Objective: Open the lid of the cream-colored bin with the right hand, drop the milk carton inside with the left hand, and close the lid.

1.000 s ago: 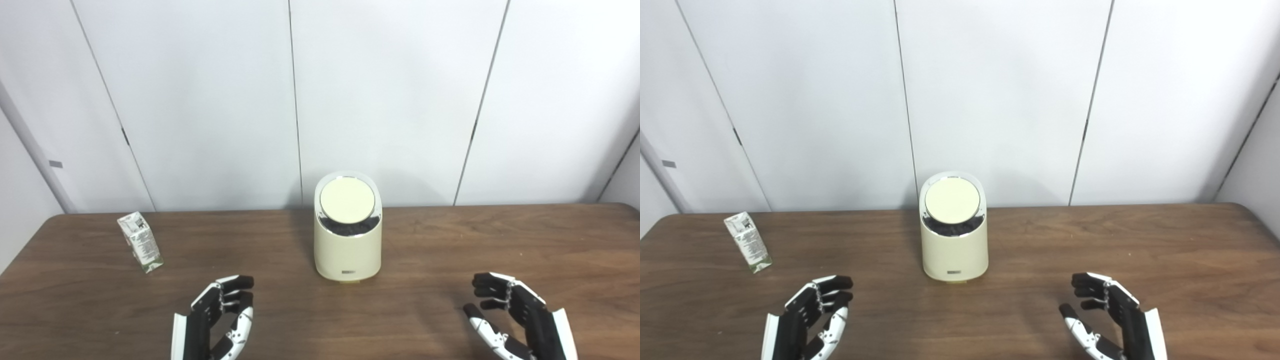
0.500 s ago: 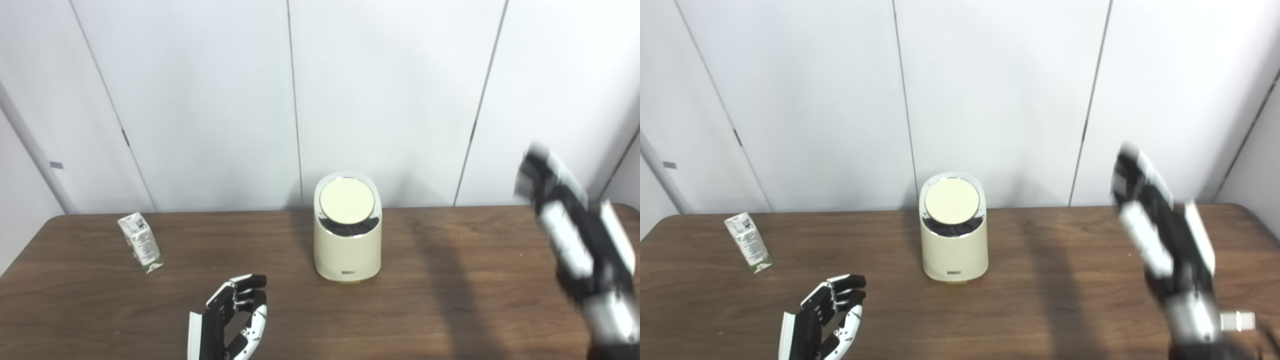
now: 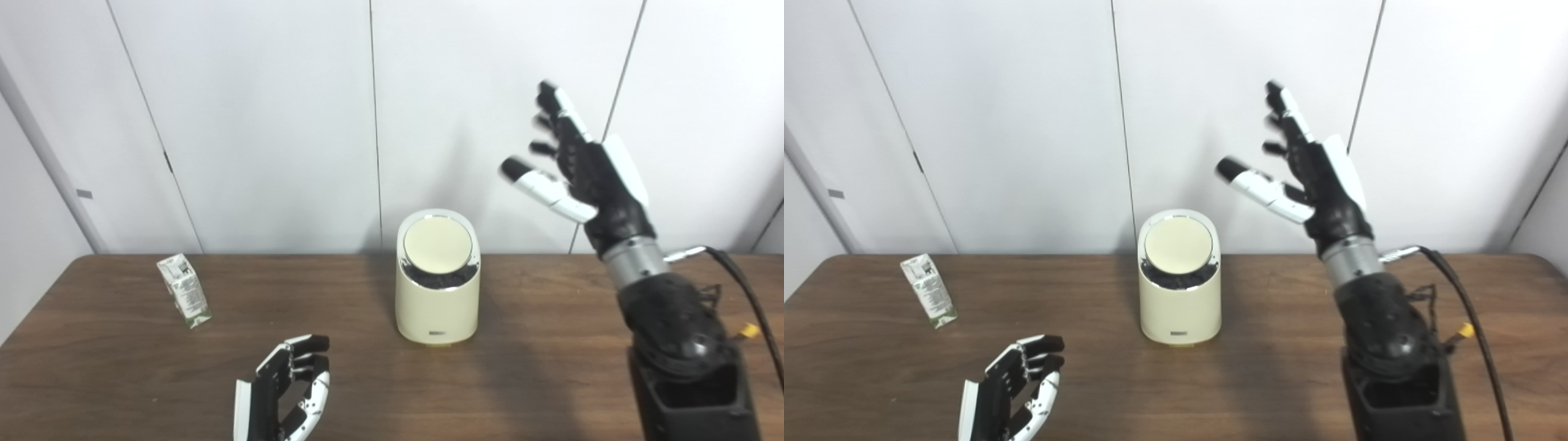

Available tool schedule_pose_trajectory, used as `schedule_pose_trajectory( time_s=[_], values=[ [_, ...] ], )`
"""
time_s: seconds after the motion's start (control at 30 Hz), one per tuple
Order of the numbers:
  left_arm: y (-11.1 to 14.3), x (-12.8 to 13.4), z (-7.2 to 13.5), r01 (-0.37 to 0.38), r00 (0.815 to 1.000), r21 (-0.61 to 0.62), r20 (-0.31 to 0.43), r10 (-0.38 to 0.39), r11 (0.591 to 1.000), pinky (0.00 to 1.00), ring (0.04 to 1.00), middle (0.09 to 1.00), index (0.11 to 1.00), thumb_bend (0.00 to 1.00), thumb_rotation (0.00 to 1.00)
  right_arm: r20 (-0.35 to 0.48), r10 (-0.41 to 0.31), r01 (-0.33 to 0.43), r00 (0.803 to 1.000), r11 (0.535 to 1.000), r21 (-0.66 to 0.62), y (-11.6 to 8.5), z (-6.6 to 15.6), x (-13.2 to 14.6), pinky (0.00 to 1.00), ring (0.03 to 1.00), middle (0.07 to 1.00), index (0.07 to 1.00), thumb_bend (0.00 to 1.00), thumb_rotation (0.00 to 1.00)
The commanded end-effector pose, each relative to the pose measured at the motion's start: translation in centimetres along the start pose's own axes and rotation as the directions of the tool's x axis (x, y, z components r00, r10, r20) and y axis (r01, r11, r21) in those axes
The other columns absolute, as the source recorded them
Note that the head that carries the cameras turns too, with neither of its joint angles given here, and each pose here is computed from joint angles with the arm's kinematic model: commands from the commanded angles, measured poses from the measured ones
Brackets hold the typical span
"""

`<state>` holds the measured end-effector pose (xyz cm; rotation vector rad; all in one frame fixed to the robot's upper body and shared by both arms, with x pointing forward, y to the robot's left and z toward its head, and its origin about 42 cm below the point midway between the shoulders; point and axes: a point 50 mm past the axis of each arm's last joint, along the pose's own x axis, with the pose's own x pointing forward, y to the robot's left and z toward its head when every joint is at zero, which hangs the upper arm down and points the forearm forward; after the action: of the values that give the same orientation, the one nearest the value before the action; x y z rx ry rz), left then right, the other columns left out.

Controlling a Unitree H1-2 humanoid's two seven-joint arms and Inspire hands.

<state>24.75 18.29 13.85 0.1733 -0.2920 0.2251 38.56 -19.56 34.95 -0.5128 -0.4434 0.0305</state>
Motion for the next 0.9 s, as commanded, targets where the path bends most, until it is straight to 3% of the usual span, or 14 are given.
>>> schedule_pose_trajectory(
  time_s=[0.0,0.1,0.37,0.5,0.87],
  values=[
    [-0.4,0.7,1.0,0.005,0.999,-0.016,0.053,-0.004,1.000,0.53,0.608,0.657,0.653,0.25,0.26,0.041,-0.018,0.019,0.999,1.000,-0.023,0.3,1.4,1.5,0.86,0.949,0.974,0.956,0.72,0.64],
    [-0.4,0.7,1.0,0.005,0.998,-0.016,0.055,-0.004,1.000,0.53,0.607,0.658,0.653,0.26,0.28,0.000,-0.021,0.021,1.000,0.999,-0.040,1.6,0.5,2.2,0.81,0.933,0.962,0.957,0.80,0.55],
    [-0.5,0.7,1.1,0.009,0.999,-0.014,0.052,-0.008,1.000,0.52,0.606,0.657,0.654,0.26,0.31,-0.063,-0.005,-0.007,0.998,0.982,-0.188,4.3,-1.3,3.5,0.76,0.883,0.960,0.981,0.86,0.47],
    [-0.6,0.7,1.2,0.004,0.999,-0.021,0.054,-0.003,1.000,0.53,0.606,0.656,0.652,0.27,0.29,-0.083,0.003,-0.018,0.997,0.982,-0.186,5.1,-2.3,3.6,0.78,0.908,0.994,0.998,0.86,0.38],
    [-0.8,0.5,1.4,0.005,0.999,-0.023,0.053,-0.004,1.000,0.53,0.609,0.660,0.655,0.26,0.29,-0.134,-0.005,-0.025,0.991,0.974,-0.223,6.4,-3.9,3.7,0.82,0.943,0.994,0.995,0.90,0.27]
  ],
)
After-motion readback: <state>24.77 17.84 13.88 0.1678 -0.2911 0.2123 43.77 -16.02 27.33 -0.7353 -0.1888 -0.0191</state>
